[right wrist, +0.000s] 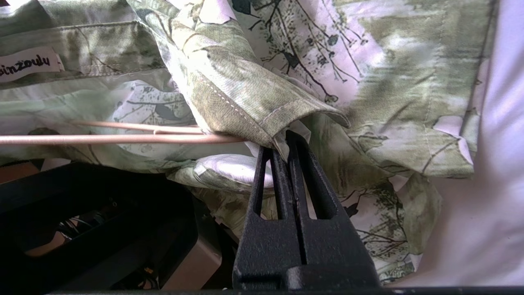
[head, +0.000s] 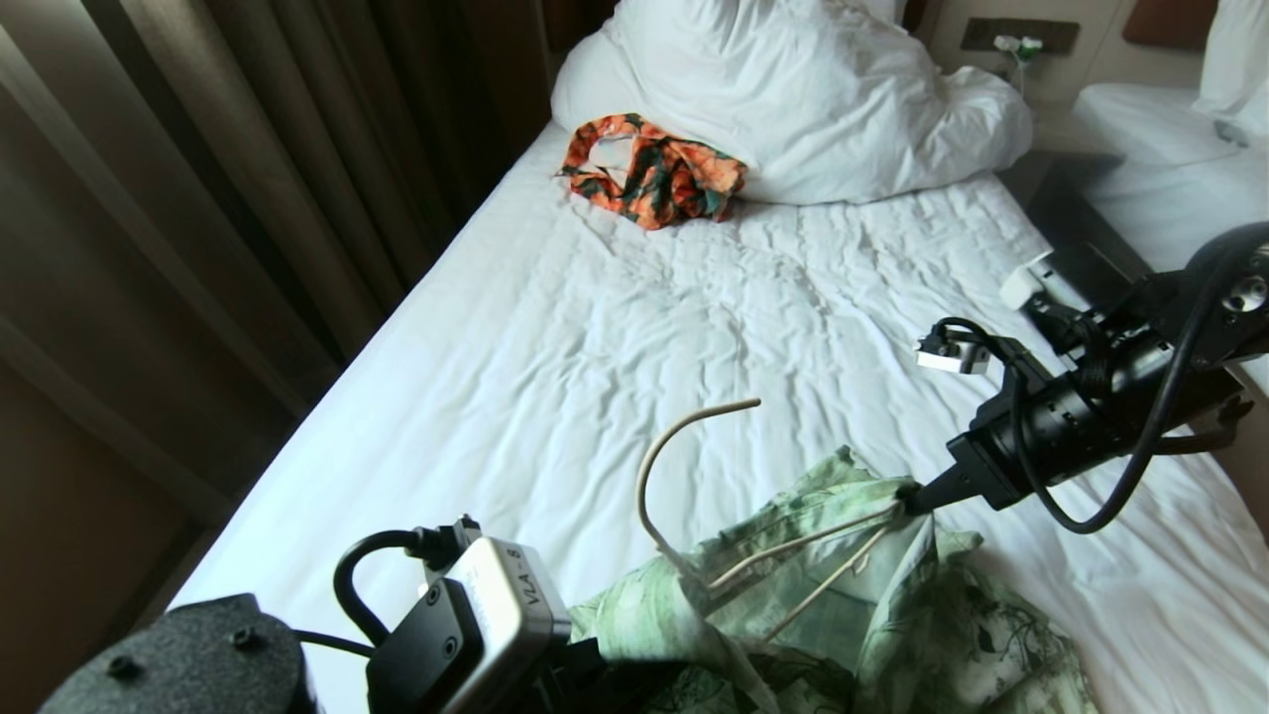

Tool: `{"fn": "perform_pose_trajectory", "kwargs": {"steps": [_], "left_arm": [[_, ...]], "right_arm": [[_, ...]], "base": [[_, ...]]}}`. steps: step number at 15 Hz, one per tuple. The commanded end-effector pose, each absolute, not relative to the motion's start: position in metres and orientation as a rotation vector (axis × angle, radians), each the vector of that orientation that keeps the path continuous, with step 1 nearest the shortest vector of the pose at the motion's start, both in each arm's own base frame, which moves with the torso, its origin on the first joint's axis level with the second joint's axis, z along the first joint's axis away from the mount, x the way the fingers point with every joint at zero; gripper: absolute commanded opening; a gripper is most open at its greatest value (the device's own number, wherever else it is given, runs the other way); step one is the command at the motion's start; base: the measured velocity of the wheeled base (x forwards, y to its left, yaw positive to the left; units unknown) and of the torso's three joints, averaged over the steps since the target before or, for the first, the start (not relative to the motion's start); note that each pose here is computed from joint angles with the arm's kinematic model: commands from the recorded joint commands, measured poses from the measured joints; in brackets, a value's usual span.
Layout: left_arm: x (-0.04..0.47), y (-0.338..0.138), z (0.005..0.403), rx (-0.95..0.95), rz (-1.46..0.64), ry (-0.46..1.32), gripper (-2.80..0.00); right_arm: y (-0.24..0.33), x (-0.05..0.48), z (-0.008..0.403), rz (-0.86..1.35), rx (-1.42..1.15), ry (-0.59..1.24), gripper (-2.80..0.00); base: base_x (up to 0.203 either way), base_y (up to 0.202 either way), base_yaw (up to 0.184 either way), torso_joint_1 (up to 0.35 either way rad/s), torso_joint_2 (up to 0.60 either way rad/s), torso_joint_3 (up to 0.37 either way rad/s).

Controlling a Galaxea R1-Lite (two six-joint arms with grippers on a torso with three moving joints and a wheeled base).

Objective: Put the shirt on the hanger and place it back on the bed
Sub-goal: Hook the other side of the shirt onto the hanger

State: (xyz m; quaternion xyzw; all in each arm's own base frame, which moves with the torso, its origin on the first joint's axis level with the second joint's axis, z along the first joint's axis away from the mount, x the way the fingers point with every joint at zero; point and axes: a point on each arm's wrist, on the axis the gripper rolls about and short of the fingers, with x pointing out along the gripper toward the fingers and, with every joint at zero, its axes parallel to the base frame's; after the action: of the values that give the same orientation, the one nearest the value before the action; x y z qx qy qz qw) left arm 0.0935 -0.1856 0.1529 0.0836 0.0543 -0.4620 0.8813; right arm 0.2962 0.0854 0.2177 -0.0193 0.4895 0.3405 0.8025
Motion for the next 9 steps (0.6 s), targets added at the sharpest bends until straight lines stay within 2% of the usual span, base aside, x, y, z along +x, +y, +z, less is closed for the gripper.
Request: {"fn": "perform_pose_trajectory", "kwargs": {"steps": [1,9], "left_arm": [[0.094,-0.185,0.154,0.168,-0.955,0.105,-2.80],[0.096,-0.189,0.158,0.167,-0.957,0.089,-2.80]], "right_arm": [[0.082,0.290,0.227,0.729,-0.042,1.022,-2.80],[0.084,0.271,0.252,0.754,-0.062,0.930,-2.80]], "base": [[0.000,0.000,0.000,0.000,0.00,0.000],[0.000,0.000,0.000,0.000,0.00,0.000]]}}
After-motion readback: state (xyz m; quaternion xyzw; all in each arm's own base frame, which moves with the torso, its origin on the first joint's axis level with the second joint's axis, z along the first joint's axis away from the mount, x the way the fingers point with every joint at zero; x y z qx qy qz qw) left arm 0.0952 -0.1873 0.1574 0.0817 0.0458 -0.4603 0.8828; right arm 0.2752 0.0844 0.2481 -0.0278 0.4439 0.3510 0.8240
